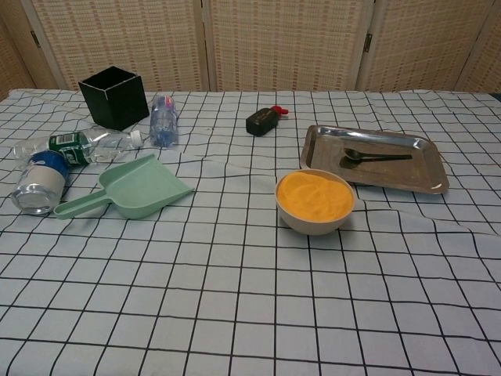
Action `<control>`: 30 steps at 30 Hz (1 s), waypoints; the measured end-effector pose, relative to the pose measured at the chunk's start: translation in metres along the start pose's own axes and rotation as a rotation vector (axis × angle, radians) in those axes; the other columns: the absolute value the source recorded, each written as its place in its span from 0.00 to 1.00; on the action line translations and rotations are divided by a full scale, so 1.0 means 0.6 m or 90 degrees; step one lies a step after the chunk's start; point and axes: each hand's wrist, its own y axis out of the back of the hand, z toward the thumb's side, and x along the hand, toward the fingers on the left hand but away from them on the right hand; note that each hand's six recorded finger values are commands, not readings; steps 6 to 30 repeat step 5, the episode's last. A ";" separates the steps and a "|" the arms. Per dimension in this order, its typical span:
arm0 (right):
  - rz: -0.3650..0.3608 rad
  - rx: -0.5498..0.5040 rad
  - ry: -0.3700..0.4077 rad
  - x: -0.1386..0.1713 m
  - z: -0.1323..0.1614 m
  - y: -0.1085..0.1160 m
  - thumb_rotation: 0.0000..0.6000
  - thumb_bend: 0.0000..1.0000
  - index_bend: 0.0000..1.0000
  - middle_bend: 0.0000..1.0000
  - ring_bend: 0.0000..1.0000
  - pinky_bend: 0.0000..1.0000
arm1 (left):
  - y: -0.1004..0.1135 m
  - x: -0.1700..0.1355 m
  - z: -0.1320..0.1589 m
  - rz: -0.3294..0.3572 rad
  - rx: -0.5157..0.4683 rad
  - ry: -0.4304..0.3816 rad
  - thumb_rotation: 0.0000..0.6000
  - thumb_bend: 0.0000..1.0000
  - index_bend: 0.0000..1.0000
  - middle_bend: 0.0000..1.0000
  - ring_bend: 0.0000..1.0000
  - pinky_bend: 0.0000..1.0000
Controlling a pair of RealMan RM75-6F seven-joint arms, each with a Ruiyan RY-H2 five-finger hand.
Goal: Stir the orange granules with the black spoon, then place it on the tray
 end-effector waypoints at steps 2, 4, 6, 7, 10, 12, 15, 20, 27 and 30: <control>0.002 0.006 -0.001 0.002 -0.004 0.003 1.00 0.22 0.04 0.00 0.00 0.00 | 0.000 0.000 -0.002 0.003 0.004 0.006 1.00 0.38 0.00 0.00 0.00 0.13; 0.002 0.000 -0.008 0.003 -0.006 0.007 1.00 0.22 0.02 0.00 0.00 0.00 | -0.001 0.001 -0.006 0.005 0.007 0.014 1.00 0.38 0.00 0.00 0.00 0.13; -0.003 -0.004 -0.012 0.002 -0.008 0.011 1.00 0.22 0.02 0.00 0.00 0.00 | -0.001 0.001 -0.007 0.005 0.008 0.017 1.00 0.38 0.00 0.00 0.00 0.13; -0.003 -0.004 -0.012 0.002 -0.008 0.011 1.00 0.22 0.02 0.00 0.00 0.00 | -0.001 0.001 -0.007 0.005 0.008 0.017 1.00 0.38 0.00 0.00 0.00 0.13; -0.003 -0.004 -0.012 0.002 -0.008 0.011 1.00 0.22 0.02 0.00 0.00 0.00 | -0.001 0.001 -0.007 0.005 0.008 0.017 1.00 0.38 0.00 0.00 0.00 0.13; -0.003 -0.004 -0.012 0.002 -0.008 0.011 1.00 0.22 0.02 0.00 0.00 0.00 | -0.001 0.001 -0.007 0.005 0.008 0.017 1.00 0.38 0.00 0.00 0.00 0.13; -0.003 -0.004 -0.012 0.002 -0.008 0.011 1.00 0.22 0.02 0.00 0.00 0.00 | -0.001 0.001 -0.007 0.005 0.008 0.017 1.00 0.38 0.00 0.00 0.00 0.13; -0.003 -0.004 -0.012 0.002 -0.008 0.011 1.00 0.22 0.02 0.00 0.00 0.00 | -0.001 0.001 -0.007 0.005 0.008 0.017 1.00 0.38 0.00 0.00 0.00 0.13; -0.003 -0.004 -0.012 0.002 -0.008 0.011 1.00 0.22 0.02 0.00 0.00 0.00 | -0.001 0.001 -0.007 0.005 0.008 0.017 1.00 0.38 0.00 0.00 0.00 0.13; -0.003 -0.004 -0.012 0.002 -0.008 0.011 1.00 0.22 0.02 0.00 0.00 0.00 | -0.001 0.001 -0.007 0.005 0.008 0.017 1.00 0.38 0.00 0.00 0.00 0.13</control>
